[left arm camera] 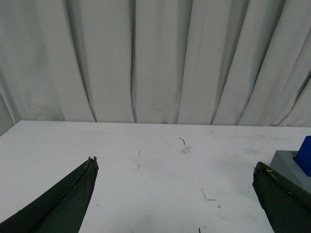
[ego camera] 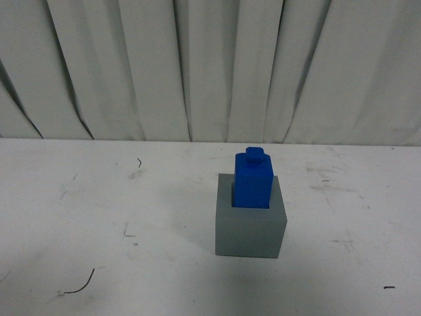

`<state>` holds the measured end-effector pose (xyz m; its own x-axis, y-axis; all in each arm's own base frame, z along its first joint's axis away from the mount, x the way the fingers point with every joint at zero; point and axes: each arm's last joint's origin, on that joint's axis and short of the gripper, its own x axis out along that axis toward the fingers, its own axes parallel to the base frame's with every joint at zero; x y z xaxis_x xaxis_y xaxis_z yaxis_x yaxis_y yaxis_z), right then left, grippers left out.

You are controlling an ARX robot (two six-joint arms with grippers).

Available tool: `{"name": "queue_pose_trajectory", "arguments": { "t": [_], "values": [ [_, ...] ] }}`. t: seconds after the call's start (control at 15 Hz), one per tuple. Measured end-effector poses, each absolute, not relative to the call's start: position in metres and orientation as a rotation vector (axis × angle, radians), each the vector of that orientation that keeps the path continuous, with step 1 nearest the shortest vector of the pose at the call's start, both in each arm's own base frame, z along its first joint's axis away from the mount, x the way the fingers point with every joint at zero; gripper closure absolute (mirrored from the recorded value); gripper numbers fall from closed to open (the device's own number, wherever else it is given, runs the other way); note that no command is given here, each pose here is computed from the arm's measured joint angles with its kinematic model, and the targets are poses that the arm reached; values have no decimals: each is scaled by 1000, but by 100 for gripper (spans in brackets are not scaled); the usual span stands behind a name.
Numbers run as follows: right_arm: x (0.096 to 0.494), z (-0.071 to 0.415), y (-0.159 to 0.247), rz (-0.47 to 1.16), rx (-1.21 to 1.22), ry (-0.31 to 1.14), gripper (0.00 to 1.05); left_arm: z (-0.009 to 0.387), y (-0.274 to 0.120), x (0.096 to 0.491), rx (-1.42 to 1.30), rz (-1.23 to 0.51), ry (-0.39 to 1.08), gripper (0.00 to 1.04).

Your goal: Insert blue part into gray base

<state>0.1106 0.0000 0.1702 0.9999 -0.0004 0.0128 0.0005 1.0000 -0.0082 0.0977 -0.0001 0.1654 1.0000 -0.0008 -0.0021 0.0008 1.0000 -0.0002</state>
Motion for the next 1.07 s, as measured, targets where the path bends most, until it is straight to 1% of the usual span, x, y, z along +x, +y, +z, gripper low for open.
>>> {"name": "queue_pose_trajectory", "arguments": {
  "t": [0.2, 0.27, 0.33, 0.47, 0.67, 0.87, 1.0, 1.07],
  "values": [
    [108, 169, 0, 0, -8, -7, 103, 165, 0, 98, 0, -1, 2, 7],
    [101, 163, 0, 1, -8, 43, 103, 165, 0, 98, 0, -1, 2, 7],
    [97, 169, 0, 0, -7, -25, 103, 165, 0, 98, 0, -2, 3, 7],
    [97, 167, 0, 0, -8, -1, 103, 165, 0, 98, 0, -1, 2, 7],
    [97, 167, 0, 0, -8, -5, 103, 165, 0, 98, 0, -1, 2, 7],
    [97, 167, 0, 0, -8, -4, 70, 165, 0, 98, 0, -1, 2, 7],
    [97, 167, 0, 0, -8, -4, 44, 165, 0, 98, 0, -1, 2, 7],
    [97, 167, 0, 0, -8, -4, 33, 165, 0, 98, 0, -1, 2, 7]
  ]
}}
